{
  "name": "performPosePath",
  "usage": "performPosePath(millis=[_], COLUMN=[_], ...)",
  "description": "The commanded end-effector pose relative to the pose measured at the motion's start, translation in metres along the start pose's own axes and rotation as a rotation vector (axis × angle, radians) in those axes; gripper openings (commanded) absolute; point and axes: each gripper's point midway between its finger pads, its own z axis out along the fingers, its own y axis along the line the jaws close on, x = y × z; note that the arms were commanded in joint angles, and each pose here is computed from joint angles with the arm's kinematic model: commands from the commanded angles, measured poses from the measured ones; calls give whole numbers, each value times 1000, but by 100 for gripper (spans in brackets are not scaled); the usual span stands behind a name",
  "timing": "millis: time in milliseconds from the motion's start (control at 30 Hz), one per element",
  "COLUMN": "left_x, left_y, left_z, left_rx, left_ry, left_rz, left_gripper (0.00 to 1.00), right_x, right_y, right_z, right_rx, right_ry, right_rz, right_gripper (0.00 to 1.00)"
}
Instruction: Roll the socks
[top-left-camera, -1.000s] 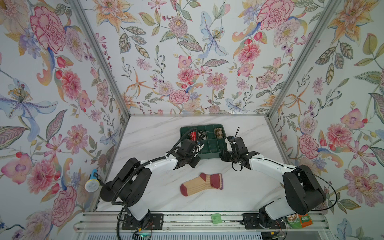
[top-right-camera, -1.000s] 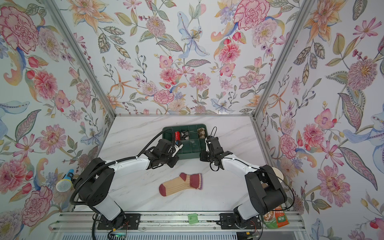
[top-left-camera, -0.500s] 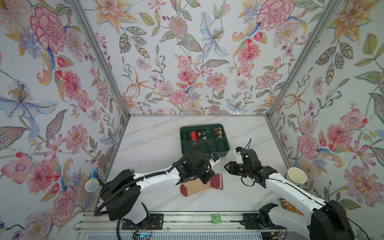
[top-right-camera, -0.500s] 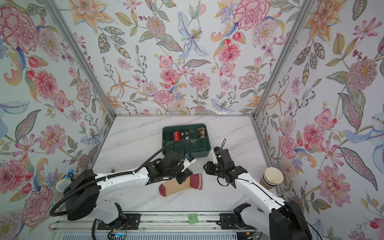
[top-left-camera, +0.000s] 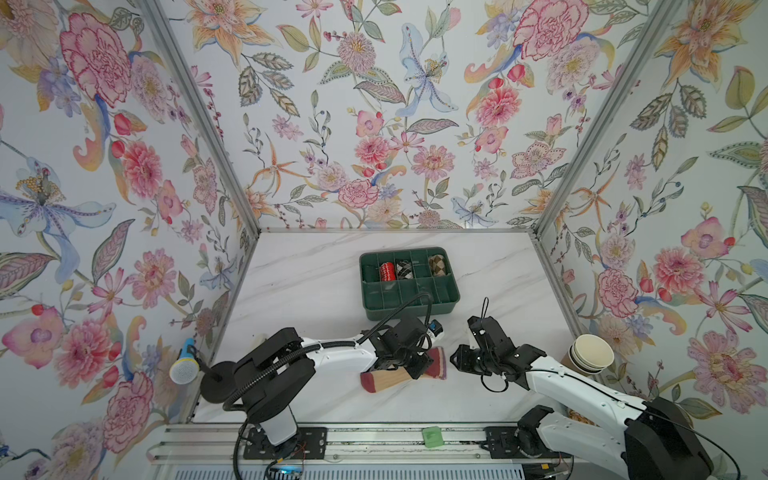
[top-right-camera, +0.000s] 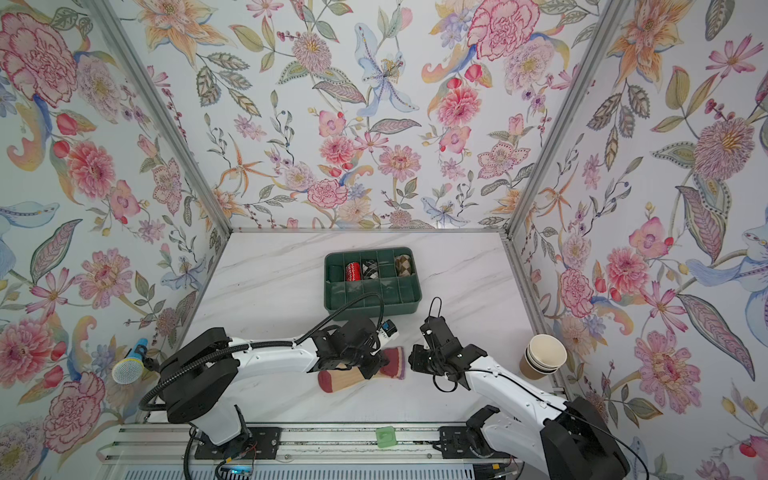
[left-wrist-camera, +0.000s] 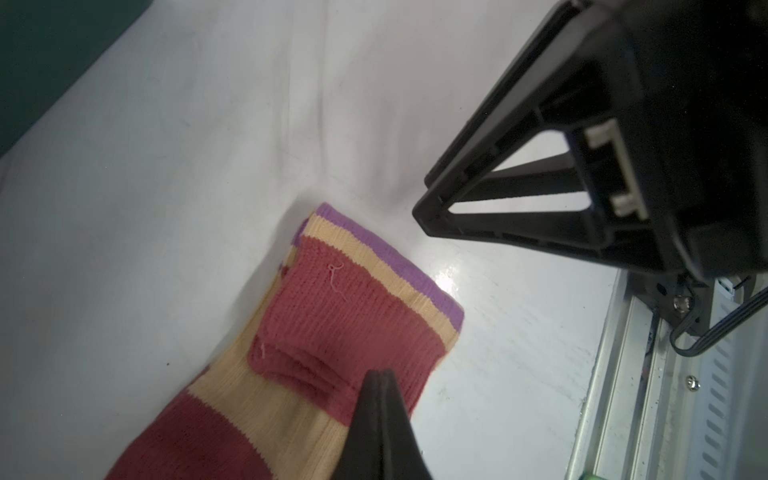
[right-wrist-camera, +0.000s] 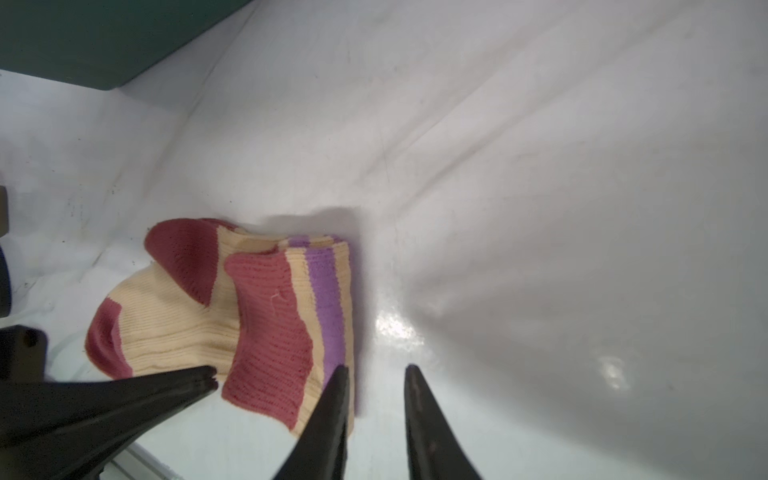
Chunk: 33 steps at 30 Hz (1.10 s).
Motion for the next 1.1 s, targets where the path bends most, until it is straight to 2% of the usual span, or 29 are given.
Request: performPosePath(millis=[0,500,1067], left_x=[9,36,54], left_y=[-8,2,16], left_z=[6,18,18], left_rx=[31,4,11], left_ry=[33,133,145], left_rz=[-12,-32,-108], left_gripper=[0,0,0], right_x=[2,11,10], right_y=[-8,-1,17], right_z=[4,18,30], right_rx=[63,89,-5], right_ry=[14,56,57], right_rz=[3,-46,-49], right_gripper=[26,26,24])
